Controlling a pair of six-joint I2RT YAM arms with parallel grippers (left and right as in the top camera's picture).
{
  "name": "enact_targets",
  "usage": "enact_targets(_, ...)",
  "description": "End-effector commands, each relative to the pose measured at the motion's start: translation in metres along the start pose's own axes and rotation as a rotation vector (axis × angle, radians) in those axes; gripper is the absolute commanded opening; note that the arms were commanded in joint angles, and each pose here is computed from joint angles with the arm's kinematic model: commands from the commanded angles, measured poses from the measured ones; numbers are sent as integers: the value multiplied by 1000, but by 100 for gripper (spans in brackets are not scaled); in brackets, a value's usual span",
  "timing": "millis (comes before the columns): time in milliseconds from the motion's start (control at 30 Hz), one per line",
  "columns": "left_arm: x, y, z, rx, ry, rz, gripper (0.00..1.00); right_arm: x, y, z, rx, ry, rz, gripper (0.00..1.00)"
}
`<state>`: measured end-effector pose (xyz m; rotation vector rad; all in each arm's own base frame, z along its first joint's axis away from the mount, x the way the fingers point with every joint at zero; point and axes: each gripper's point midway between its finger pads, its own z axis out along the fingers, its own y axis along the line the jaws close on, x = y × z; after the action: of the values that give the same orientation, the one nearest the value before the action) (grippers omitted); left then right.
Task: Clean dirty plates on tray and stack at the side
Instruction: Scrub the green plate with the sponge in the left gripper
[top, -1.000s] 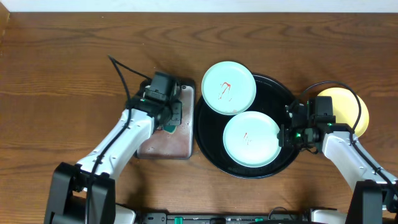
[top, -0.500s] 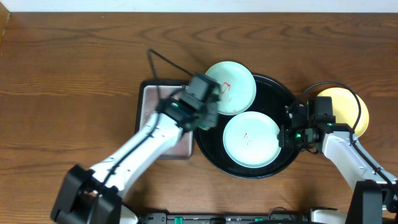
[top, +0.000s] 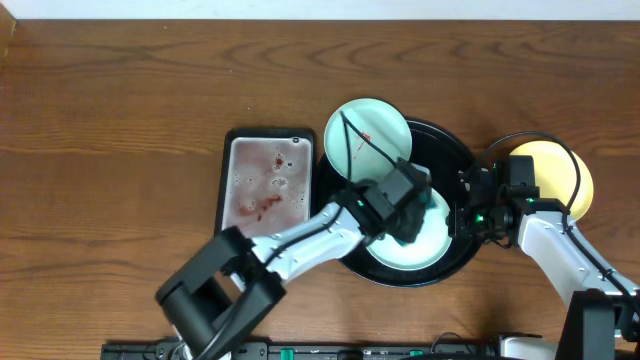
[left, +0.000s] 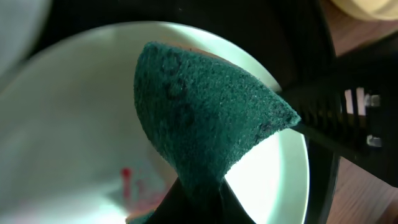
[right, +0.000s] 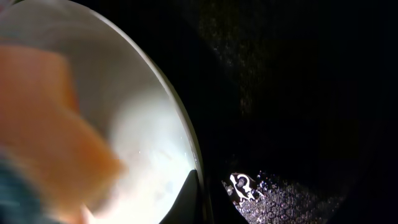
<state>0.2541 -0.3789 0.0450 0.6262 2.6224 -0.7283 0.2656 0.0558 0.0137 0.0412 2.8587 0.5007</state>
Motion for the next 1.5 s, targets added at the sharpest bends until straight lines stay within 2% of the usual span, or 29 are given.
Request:
enact_targets(0,4,6,13,-24,18,-14,7,3,2,1,-6,10,-5,1)
enact_targets(33,7,16,16,-69,25,-21,8,3,2,1,-6,11,-5,1)
enact_targets(67,11,51,13,-222,31,-40,8,4,2,1,-6,16,-3,1)
enact_targets(200,14,82,-1,-314,59,-83,8,5,2,1,-5,20,-2,1)
enact_targets(333,6,83,-20,-314,40,-99,7,5,2,1,-5,19,-2,1)
enact_targets(533,-29,50,-49,-227,-104,-75,7,6,2,1,-5,22,-1,1)
enact_targets(833,-18,16,-10,-125,-91,-52,7,6,2,1,-5,24,0,1)
enact_targets(1100,3,41,20,-188,-14,-26,7,7,2,1,-4,27,1,1)
enact_targets(1300,16,62,-5,-255,71,-59,7,7,2,1,-3,26,0,1)
enact_targets(1467,4,64,-34,-255,45,-44,7,7,0,1,5,26,-3,1)
